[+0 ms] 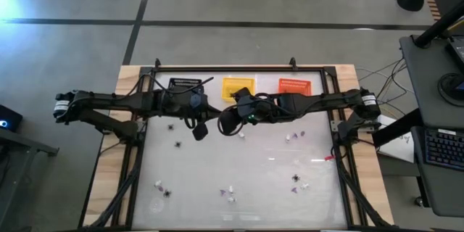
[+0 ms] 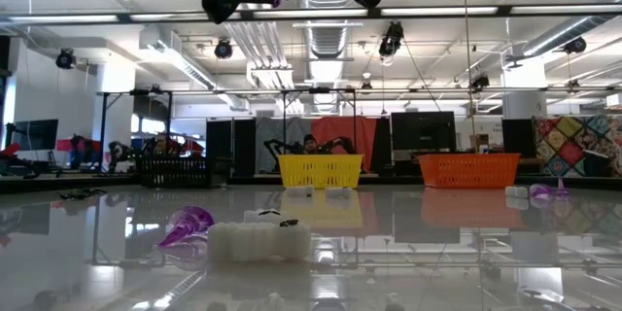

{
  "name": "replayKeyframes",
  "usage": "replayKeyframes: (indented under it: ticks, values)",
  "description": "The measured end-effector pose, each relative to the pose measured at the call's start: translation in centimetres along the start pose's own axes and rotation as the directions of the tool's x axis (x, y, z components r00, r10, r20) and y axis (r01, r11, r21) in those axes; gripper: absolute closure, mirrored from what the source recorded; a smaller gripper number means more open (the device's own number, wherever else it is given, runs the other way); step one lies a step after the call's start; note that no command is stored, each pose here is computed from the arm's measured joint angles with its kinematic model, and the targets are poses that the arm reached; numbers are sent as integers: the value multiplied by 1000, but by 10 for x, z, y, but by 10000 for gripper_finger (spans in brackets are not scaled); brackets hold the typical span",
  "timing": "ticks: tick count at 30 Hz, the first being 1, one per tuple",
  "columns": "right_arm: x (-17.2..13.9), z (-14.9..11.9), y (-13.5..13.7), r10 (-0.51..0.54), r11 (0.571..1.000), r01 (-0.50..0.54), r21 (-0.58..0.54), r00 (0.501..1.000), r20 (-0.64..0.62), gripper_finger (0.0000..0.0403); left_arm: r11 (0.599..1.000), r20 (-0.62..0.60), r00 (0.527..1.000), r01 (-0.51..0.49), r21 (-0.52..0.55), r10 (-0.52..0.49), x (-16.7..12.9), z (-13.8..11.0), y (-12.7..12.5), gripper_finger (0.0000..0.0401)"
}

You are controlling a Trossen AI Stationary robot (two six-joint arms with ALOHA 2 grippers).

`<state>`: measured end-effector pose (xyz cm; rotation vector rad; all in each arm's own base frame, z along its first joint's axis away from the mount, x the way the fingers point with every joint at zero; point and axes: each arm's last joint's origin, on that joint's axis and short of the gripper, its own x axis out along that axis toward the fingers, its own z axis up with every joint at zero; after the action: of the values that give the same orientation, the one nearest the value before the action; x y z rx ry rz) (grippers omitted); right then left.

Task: Sort Halloween decoration
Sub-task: Put the purple witch hat toy into the orange basket

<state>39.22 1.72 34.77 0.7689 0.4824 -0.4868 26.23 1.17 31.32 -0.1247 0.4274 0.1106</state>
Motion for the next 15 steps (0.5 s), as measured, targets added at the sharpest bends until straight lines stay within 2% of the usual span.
replayKeyframes:
  ticks: [15]
  values:
    - [5,0,-2,-25,1000,25,-3,1000,19,369,1000,19,1000,-1,10,1,0,1,0,401]
